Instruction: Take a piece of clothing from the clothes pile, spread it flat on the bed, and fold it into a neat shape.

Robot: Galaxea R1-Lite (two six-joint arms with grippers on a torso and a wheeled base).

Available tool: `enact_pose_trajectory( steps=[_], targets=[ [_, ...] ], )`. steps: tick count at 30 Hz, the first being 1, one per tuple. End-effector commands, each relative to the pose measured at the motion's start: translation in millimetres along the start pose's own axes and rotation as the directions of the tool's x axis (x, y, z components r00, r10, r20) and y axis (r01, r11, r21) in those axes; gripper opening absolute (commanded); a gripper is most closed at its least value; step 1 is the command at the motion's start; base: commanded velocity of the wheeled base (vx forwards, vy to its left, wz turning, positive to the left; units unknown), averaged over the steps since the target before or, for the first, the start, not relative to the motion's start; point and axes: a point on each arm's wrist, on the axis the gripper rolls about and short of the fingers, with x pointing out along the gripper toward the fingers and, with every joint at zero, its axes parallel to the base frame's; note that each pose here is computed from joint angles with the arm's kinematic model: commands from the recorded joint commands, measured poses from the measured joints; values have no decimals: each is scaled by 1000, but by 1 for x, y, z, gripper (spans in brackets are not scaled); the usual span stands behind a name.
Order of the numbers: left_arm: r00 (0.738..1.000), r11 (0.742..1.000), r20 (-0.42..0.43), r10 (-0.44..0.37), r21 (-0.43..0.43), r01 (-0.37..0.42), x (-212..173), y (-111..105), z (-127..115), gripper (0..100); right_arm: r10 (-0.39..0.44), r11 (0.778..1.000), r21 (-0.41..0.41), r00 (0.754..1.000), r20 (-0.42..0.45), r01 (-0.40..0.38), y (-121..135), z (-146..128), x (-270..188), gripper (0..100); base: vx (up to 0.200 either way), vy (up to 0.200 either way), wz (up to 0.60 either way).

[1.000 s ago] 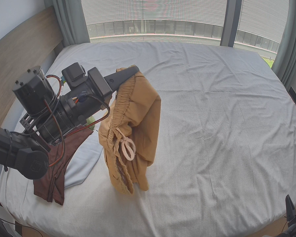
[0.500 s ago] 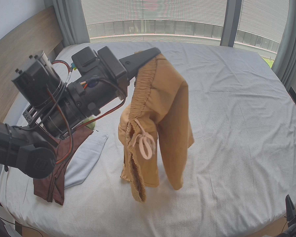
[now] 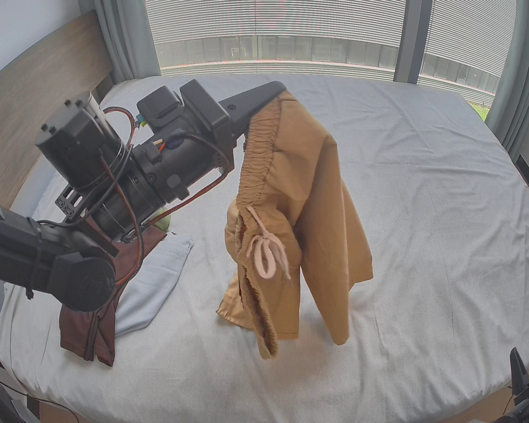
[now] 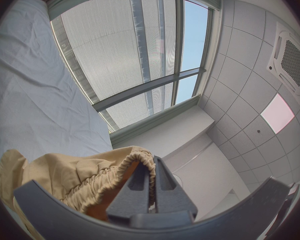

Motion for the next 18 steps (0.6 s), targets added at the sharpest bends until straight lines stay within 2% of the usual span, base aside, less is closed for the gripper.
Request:
enact_pose_trajectory(
  steps=[1, 7, 18],
  targets=[
    [996, 997, 19, 83, 5, -83, -6, 42, 1, 0, 0, 1000, 0, 1000, -1, 0, 0, -5, 0, 100, 0, 0, 0],
    [993, 990, 15, 121, 75, -122, -11, 57, 1, 0, 2, 1000, 1, 1000, -1, -2, 0, -5, 0, 100, 0, 0, 0],
    [994, 988, 24, 105, 111, -107, -10, 55, 2, 0, 8, 1000, -9, 1000, -1, -8, 0, -5, 0, 100, 0, 0, 0]
  ],
)
